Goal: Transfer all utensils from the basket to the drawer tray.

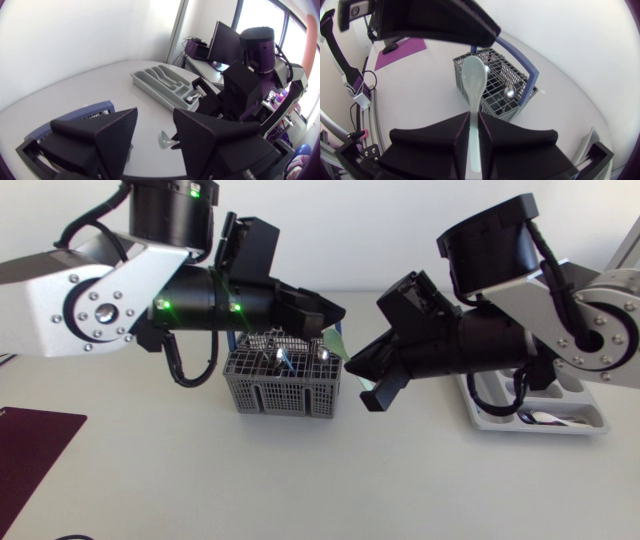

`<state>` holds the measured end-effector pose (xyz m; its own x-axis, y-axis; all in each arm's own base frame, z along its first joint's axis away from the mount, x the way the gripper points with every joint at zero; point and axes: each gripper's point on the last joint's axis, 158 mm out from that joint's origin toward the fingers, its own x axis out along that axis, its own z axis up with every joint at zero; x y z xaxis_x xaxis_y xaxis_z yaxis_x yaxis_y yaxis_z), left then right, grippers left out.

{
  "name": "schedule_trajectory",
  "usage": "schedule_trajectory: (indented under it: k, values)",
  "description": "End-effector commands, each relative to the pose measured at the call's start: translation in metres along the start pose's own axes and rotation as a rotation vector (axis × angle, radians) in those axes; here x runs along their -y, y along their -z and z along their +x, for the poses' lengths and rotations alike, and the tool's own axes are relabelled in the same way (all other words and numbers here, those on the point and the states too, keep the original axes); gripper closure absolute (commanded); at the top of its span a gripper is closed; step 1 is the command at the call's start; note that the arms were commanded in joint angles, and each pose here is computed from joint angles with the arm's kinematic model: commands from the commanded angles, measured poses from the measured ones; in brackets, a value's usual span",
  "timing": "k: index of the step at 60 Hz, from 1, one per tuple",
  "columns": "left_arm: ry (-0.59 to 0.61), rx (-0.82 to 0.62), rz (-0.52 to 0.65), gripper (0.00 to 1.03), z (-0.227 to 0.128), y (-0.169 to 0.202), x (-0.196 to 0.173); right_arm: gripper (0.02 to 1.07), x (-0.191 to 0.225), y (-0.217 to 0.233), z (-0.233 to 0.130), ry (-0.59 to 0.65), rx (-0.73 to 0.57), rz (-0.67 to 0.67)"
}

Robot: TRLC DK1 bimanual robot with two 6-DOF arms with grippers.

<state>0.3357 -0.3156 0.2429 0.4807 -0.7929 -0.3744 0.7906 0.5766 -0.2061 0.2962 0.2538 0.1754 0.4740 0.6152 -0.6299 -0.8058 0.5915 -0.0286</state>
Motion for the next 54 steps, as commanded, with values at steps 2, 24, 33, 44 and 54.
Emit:
schedule_trajectory:
  k: [2,24,33,44,54]
  values:
    - [-0.024,0.105,0.007,0.23,-0.024,-0.044,-0.006,0.96,0.005,0.015,0.002,-0.009,-0.042,-0.007]
    - [-0.179,0.095,0.045,0.23,-0.056,-0.033,-0.07,0.96,0.085,0.083,-0.034,0.022,-0.124,-0.002]
    - [-0.206,0.06,0.063,0.23,-0.06,-0.014,-0.082,0.96,0.121,0.116,-0.049,0.053,-0.167,-0.011]
    - [-0.212,0.038,0.075,0.23,-0.062,0.0,-0.083,0.96,0.148,0.15,-0.068,0.052,-0.208,-0.019]
    - [-0.207,0.03,0.1,0.23,-0.063,0.006,-0.078,0.96,0.171,0.18,-0.09,0.076,-0.252,-0.053]
